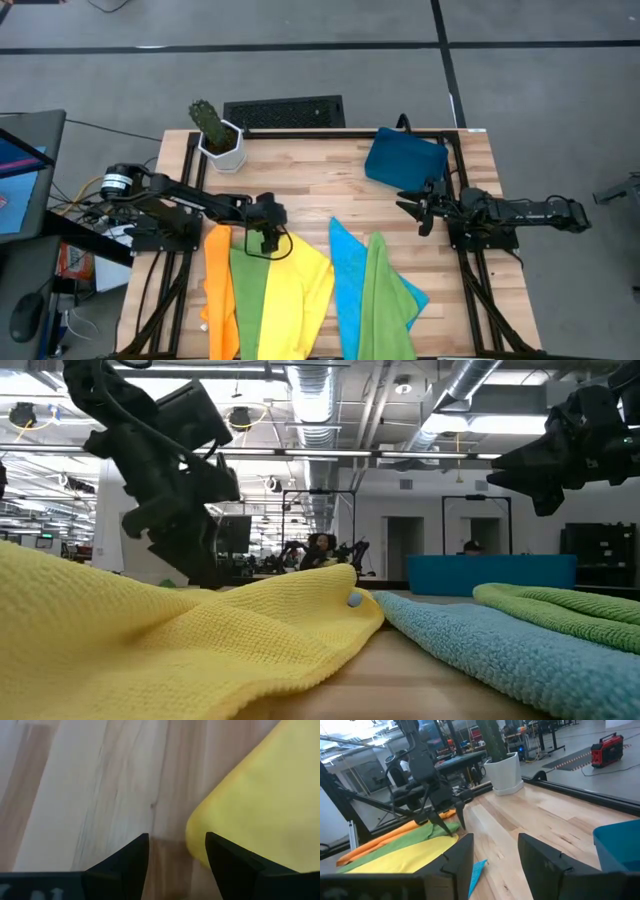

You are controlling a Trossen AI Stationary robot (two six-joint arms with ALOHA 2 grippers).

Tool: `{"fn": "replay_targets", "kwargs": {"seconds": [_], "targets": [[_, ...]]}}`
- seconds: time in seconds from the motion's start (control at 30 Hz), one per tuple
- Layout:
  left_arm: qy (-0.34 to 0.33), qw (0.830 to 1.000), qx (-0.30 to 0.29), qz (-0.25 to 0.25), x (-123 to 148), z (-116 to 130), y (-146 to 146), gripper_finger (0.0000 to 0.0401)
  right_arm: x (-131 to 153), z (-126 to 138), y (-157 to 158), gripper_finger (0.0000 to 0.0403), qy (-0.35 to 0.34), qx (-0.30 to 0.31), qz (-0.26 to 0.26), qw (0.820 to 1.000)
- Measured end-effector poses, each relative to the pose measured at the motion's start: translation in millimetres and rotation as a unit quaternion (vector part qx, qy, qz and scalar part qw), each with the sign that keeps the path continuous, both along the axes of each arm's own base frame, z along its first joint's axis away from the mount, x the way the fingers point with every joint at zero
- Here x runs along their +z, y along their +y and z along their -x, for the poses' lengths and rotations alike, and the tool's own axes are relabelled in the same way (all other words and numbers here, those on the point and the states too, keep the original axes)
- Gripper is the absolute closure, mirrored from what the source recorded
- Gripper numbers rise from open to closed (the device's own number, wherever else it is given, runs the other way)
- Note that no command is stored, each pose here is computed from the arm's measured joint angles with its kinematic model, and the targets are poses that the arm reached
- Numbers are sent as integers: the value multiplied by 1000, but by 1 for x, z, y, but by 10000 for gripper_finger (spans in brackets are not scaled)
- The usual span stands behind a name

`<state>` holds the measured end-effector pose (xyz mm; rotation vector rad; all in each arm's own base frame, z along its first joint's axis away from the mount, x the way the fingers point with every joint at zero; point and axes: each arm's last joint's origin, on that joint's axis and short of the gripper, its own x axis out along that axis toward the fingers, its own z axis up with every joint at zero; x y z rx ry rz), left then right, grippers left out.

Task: Fold microfiber towels
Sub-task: Fold the yellow microfiber cloth

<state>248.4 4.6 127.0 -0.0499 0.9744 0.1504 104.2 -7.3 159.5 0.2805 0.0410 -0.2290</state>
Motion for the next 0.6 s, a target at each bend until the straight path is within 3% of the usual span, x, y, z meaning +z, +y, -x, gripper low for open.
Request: {"fn": "replay_targets", "kwargs": {"seconds": [0.6], "targets": [[-21,1000,5,-3,-7,5,0,211,0,0,0,223,0,0,0,1000]]}}
